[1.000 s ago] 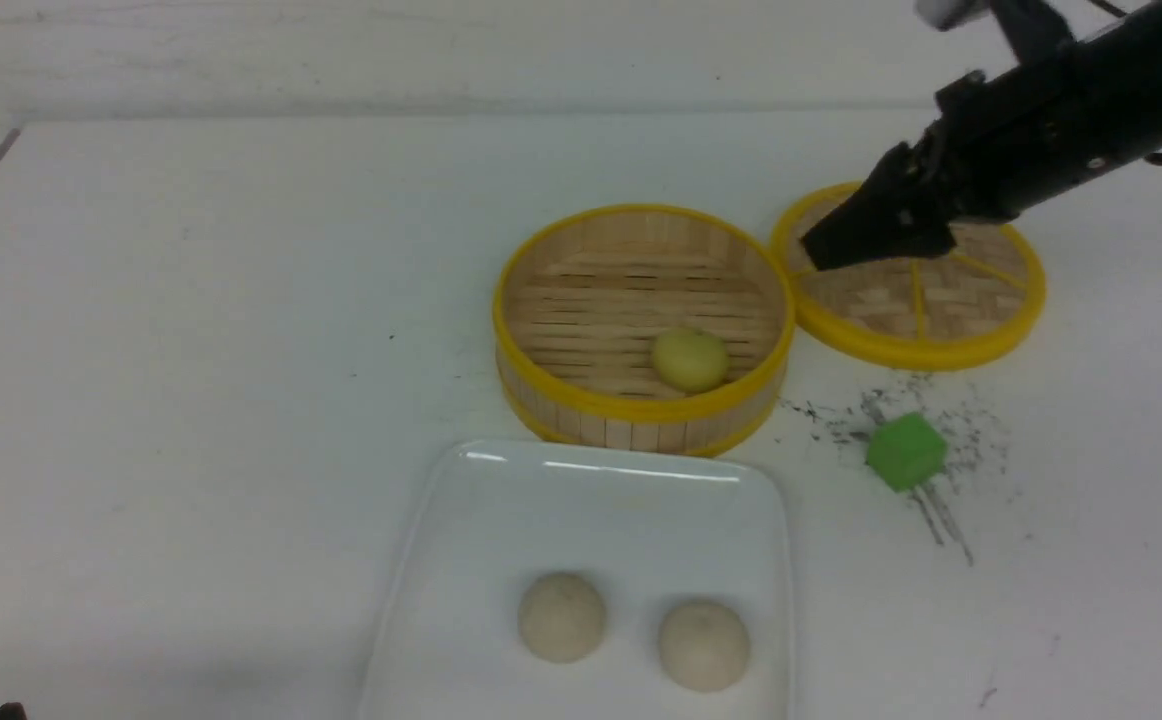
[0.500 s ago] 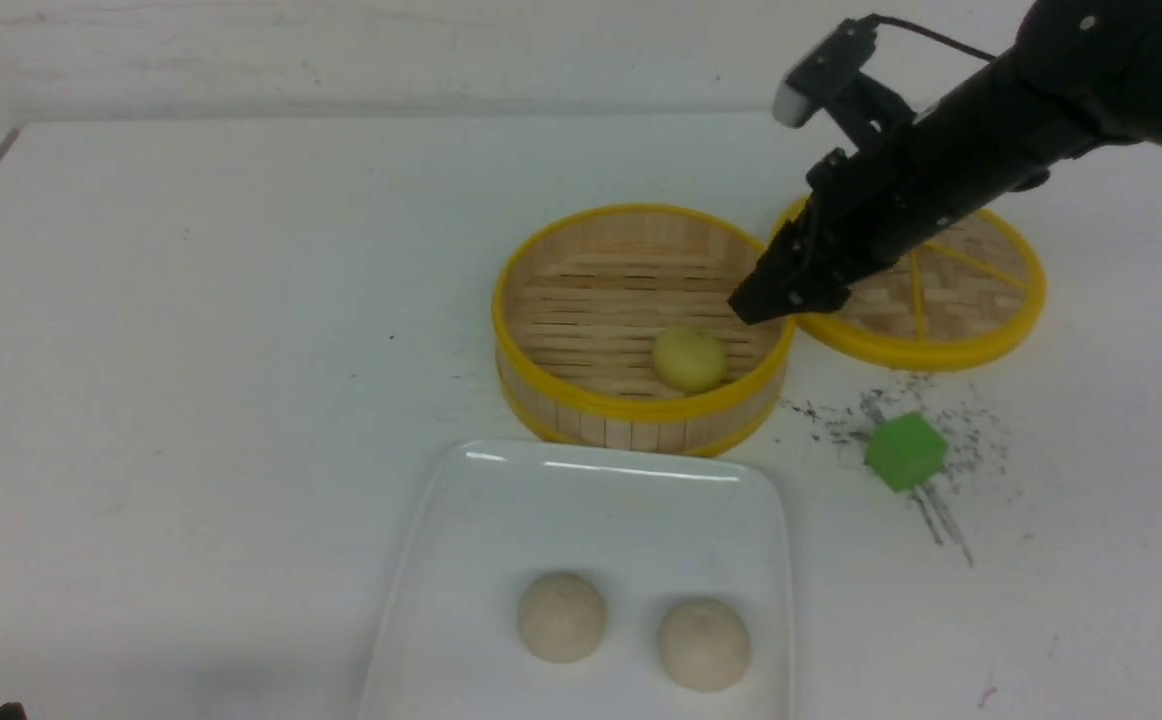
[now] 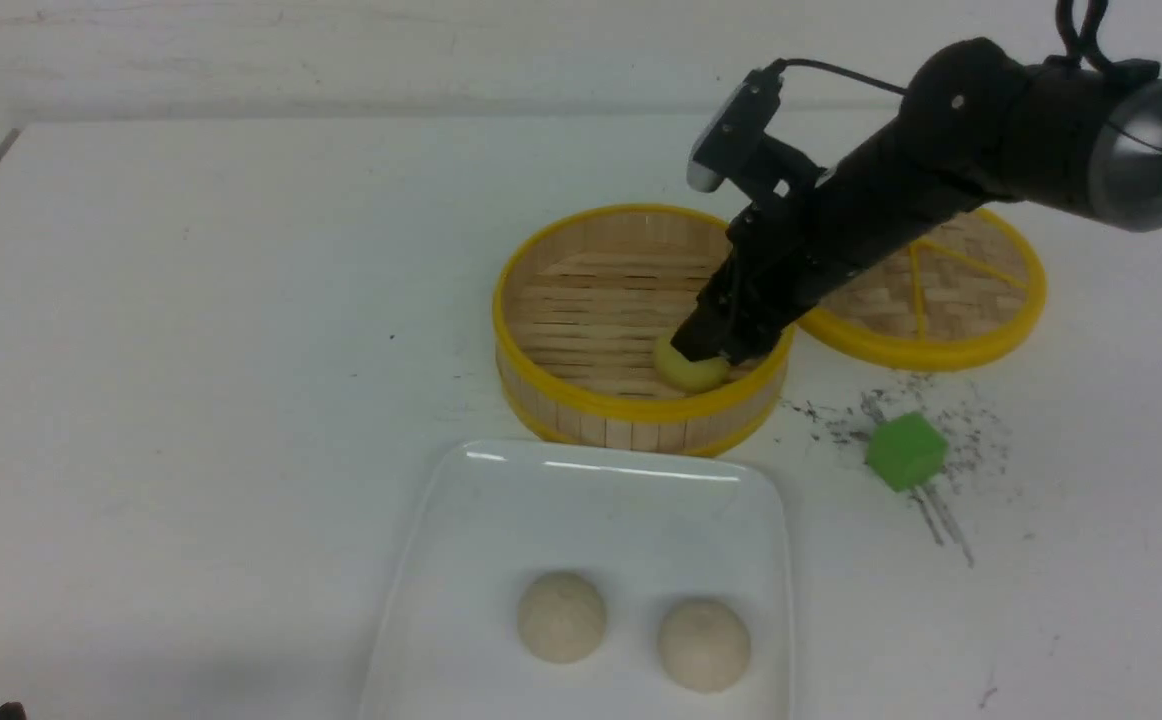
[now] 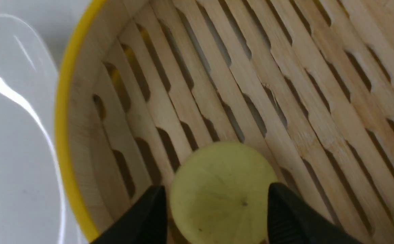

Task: Put the steamed buns into the plate on the white tablecloth.
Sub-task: 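Reach toward a bun in the bamboo steamer with the right gripper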

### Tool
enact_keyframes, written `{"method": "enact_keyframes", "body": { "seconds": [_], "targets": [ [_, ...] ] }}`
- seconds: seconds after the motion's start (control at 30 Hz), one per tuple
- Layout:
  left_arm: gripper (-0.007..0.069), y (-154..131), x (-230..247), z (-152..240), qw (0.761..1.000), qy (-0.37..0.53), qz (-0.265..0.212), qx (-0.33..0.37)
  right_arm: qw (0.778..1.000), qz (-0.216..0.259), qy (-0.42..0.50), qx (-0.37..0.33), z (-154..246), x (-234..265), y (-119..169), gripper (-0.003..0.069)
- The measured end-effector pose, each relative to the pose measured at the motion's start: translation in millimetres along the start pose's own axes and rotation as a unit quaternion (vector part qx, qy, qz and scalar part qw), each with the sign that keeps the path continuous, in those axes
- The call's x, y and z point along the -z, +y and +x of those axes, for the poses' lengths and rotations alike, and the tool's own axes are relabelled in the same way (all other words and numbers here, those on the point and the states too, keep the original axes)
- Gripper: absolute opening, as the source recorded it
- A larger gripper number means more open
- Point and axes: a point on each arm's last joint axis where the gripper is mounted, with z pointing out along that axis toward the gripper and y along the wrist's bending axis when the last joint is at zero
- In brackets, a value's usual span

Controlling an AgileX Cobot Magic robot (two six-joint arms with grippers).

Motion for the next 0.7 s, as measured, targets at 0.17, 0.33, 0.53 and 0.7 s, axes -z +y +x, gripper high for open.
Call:
{"method": "enact_keyframes", "body": {
  "seconds": [0.17,0.33,0.53,0.7],
  "targets": [
    [0.0241,0.0,0.0,0.0,1.0,0.0,0.0,0.0,1.0,0.013,0.001,0.006,2.4,-8.2,-2.7,0.0404],
    [0.0241,0.0,0.0,0.0,1.0,0.0,0.0,0.0,1.0,0.021,-0.001,0.013,3.2,-11.2,-4.7,0.0404],
    [0.0241,0.0,0.0,0.0,1.0,0.0,0.0,0.0,1.0,0.021,-0.001,0.011,3.8,-12.6,-5.0,0.0363],
    [0.0241,0.0,0.0,0.0,1.0,0.0,0.0,0.0,1.0,0.02,-0.003,0.008,3.4,-12.6,-4.8,0.0325]
  ]
}}
